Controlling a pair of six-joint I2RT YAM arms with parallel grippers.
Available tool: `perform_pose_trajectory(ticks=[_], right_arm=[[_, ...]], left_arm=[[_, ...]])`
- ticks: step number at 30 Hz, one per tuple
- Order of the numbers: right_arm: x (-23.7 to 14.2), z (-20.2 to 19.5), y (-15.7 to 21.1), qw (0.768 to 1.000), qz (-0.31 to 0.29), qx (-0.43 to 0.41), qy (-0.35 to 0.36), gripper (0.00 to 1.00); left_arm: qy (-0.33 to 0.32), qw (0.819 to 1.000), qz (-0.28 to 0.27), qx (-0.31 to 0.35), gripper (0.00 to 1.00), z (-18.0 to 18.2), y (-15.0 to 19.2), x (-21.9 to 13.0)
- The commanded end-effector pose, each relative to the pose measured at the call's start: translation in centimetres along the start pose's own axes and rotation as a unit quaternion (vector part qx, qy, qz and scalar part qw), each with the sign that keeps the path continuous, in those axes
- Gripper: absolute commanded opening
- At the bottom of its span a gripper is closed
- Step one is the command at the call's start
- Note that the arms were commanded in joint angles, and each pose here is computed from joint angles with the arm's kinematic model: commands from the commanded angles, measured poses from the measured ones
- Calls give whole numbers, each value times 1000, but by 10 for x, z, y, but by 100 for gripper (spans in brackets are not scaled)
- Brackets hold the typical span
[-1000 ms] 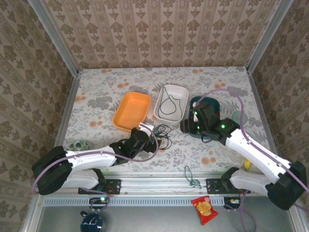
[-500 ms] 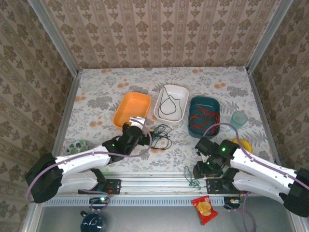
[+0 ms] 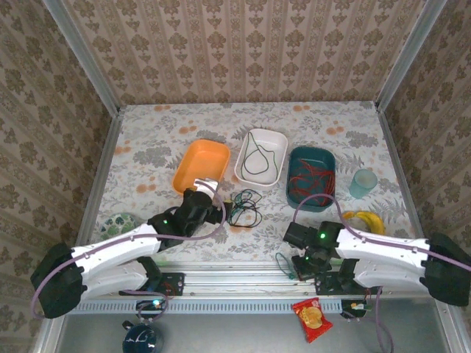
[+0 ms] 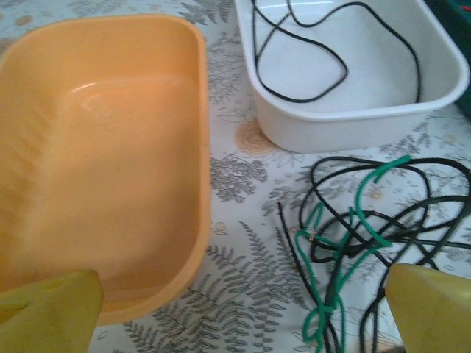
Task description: Untangle the cables
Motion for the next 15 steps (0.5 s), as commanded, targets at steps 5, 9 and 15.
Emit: perform_pose_trajectory(ticks=[5,9,15], right_arm=[[-69,15,-1,983,-149,-48,-99,0],[-120,24,-10,960,-227,-94,-133,0],[-164,40,-67,921,-300,-77,-238,0]], left_arm=[[165,985,-17,43,99,-25,-33,-5],[236,969,-34,65,99,-33,-64,-8],[331,942,-47,40,97,-42,-91,3]])
Point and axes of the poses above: each hand's point on the last joint's axis, 136 mm out from that joint toward the fingers, its own x axis out along the fingers, its own z axis along the line the jaws close on, y = z × x, the point moved 10 cm from there along -x, back along the fingers, and after that the axes turned 9 degrees about x, right-handed, at the moved point
